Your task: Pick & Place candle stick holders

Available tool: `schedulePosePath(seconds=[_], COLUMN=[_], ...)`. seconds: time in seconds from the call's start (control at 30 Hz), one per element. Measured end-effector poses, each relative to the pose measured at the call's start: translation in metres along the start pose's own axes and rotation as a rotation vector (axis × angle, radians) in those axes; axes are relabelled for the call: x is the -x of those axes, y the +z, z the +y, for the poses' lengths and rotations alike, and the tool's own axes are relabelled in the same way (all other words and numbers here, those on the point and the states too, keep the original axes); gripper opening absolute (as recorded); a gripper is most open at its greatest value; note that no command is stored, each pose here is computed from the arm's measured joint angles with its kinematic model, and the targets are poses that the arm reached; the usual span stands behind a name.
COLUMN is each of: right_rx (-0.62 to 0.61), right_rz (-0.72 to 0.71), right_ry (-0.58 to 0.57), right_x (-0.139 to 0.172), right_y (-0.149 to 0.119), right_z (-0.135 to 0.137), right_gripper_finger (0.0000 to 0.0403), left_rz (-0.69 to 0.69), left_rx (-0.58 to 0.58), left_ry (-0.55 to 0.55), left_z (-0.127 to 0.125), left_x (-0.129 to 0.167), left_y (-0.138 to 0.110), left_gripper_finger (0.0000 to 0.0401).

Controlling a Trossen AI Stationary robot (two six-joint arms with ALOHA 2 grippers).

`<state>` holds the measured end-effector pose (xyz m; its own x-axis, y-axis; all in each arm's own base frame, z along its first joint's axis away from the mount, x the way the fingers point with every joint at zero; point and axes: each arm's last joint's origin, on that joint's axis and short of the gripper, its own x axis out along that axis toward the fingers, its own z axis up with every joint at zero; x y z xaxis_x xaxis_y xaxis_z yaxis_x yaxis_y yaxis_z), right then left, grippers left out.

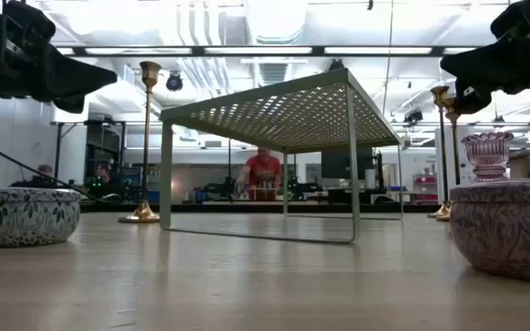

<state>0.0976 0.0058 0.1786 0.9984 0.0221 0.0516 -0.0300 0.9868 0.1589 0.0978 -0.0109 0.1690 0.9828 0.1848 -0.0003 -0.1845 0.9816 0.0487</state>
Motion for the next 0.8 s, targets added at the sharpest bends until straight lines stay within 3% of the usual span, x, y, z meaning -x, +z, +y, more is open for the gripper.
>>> schedulePosePath(seconds=[0.8], right_rx=[0.0], right_rz=[0.0], right_ry=[0.0], right_x=[0.0], right_y=[-0.0001], right_z=[0.0], right_gripper_finger=[0.0009], left_rz=[0.0], left_rx=[0.0], left_ry=[0.0], left_z=[0.0], left_x=[0.0], left_y=[-0.0001], left_gripper_finger=[0.0028])
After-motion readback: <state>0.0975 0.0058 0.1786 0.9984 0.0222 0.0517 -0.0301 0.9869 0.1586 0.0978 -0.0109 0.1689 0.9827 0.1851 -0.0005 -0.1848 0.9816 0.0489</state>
